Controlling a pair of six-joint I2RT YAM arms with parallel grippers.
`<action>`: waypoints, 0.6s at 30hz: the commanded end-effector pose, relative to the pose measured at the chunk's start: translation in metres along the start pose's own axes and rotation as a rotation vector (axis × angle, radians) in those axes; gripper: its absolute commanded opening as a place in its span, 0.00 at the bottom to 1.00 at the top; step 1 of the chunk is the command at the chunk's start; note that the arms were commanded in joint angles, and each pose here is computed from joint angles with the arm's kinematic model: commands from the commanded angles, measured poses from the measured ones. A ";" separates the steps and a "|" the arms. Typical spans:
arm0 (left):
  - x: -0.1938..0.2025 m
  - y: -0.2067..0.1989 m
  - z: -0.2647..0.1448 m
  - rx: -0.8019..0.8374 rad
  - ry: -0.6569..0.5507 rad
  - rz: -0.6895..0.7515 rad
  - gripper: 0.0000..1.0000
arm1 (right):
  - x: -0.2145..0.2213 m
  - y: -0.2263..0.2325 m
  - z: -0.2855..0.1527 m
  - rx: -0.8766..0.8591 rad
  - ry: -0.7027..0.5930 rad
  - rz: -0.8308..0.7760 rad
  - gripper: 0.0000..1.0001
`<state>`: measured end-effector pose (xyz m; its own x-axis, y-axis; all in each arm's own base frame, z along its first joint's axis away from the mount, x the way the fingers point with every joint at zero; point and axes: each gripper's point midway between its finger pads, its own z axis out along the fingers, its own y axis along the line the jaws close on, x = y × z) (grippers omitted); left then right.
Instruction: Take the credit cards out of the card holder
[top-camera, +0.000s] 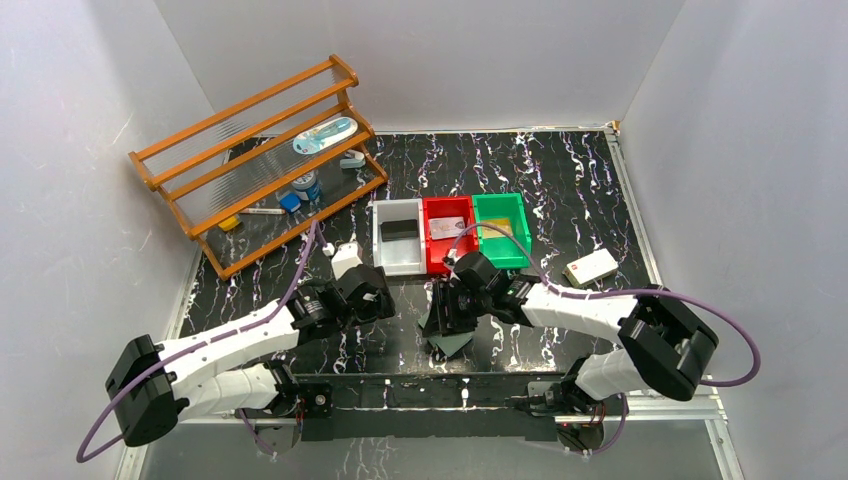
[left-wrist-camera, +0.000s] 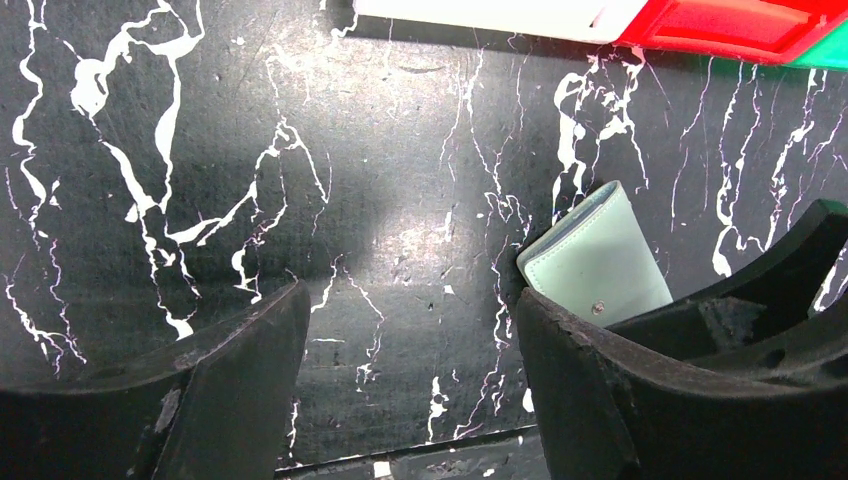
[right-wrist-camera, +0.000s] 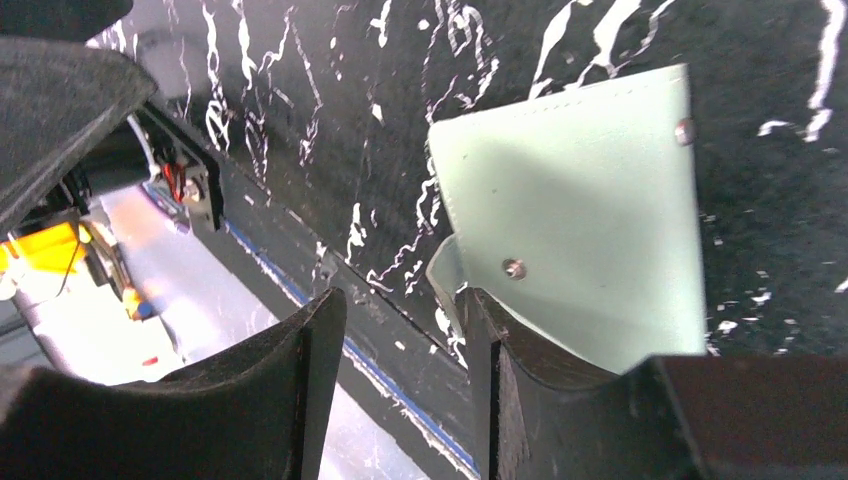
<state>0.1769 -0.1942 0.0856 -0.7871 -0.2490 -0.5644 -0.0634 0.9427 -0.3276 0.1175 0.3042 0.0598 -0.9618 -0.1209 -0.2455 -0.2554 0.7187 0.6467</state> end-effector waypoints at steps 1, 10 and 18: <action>0.001 0.002 0.004 -0.007 0.000 0.008 0.74 | -0.004 0.040 -0.009 -0.130 0.008 -0.071 0.55; 0.000 0.006 0.005 -0.013 0.007 -0.022 0.75 | 0.004 0.042 0.021 -0.079 0.050 -0.100 0.55; -0.005 0.018 -0.001 -0.036 -0.022 -0.036 0.75 | 0.015 0.026 0.050 0.049 0.101 -0.112 0.55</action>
<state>0.1773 -0.1879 0.0792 -0.7921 -0.2691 -0.5479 -0.0872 0.9383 -0.3347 0.0977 0.3453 0.0390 -0.9444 -0.2540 -0.2089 -0.3288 0.7173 0.6143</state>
